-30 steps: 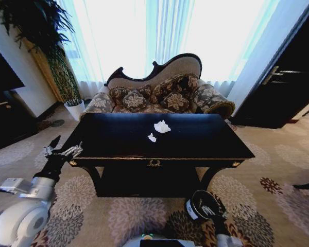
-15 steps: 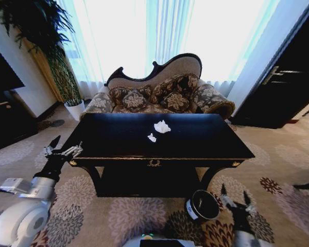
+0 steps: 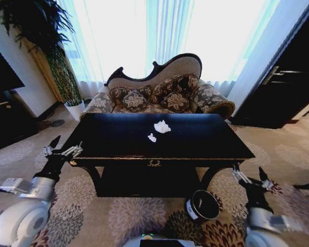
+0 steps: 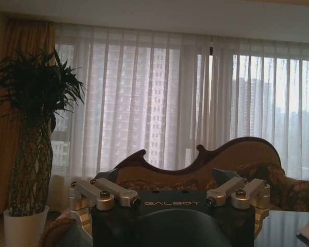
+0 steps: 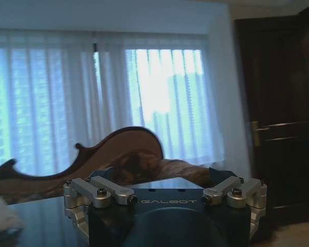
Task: Move to the front of the table and place the trash on the table into the trash bin.
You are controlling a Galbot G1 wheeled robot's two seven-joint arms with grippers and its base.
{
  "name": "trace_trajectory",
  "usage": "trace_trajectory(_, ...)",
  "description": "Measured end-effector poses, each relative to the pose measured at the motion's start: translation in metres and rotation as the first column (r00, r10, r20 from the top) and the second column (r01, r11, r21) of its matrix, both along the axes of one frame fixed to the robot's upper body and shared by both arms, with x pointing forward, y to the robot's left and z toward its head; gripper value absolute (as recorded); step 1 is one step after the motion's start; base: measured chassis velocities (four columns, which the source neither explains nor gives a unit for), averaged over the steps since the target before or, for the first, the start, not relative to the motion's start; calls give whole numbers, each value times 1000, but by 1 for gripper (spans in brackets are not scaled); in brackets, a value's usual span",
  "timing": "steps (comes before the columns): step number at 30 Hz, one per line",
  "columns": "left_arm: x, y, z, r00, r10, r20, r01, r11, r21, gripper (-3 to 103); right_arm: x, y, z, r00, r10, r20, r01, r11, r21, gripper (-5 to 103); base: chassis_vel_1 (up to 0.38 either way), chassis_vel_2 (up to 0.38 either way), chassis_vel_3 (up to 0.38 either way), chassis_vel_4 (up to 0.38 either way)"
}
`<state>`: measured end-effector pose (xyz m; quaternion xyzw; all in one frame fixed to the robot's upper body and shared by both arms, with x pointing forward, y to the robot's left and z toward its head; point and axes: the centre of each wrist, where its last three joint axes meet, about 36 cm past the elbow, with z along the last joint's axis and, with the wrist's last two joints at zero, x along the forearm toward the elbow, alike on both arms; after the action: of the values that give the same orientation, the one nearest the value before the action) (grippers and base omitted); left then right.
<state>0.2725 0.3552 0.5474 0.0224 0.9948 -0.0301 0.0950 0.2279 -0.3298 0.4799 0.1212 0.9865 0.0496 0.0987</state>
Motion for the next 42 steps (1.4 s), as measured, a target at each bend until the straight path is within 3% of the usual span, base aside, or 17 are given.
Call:
trace_trajectory(4, 0, 0, 0, 1000, 0, 0, 0, 1000, 0, 100, 19, 11, 36, 998, 43, -45, -45, 998, -38, 100, 0, 0, 0, 0)
trace_trajectory(8, 0, 0, 0, 1000, 0, 0, 0, 1000, 0, 100, 34, 22, 66, 985, 137, -103, -149, 981, -121, 100, 0, 0, 0, 0)
trace_trajectory(16, 0, 0, 0, 1000, 0, 0, 0, 1000, 0, 100, 54, 28, 99, 943, 300, -142, -321, 935, -152, 100, 0, 0, 0, 0)
trace_trajectory(20, 0, 0, 0, 1000, 0, 0, 0, 1000, 0, 100, 71, 23, 113, 911, 377, -167, -399, 909, -121, 100, 0, 0, 0, 0)
trace_trajectory(24, 0, 0, 0, 1000, 0, 0, 0, 1000, 0, 100, 90, 18, 128, 889, 408, -209, -436, 892, -114, 100, 0, 0, 0, 0)
trace_trajectory(30, 0, 0, 0, 1000, 0, 0, 0, 1000, 0, 100, 129, 2, 147, 887, 381, -260, -430, 887, -169, 100, 0, 0, 0, 0)
trace_trajectory(42, 0, 0, 0, 1000, 0, 0, 0, 1000, 0, 100, 180, -11, 176, 851, 412, -326, -476, 868, -145, 100, 0, 0, 0, 0)
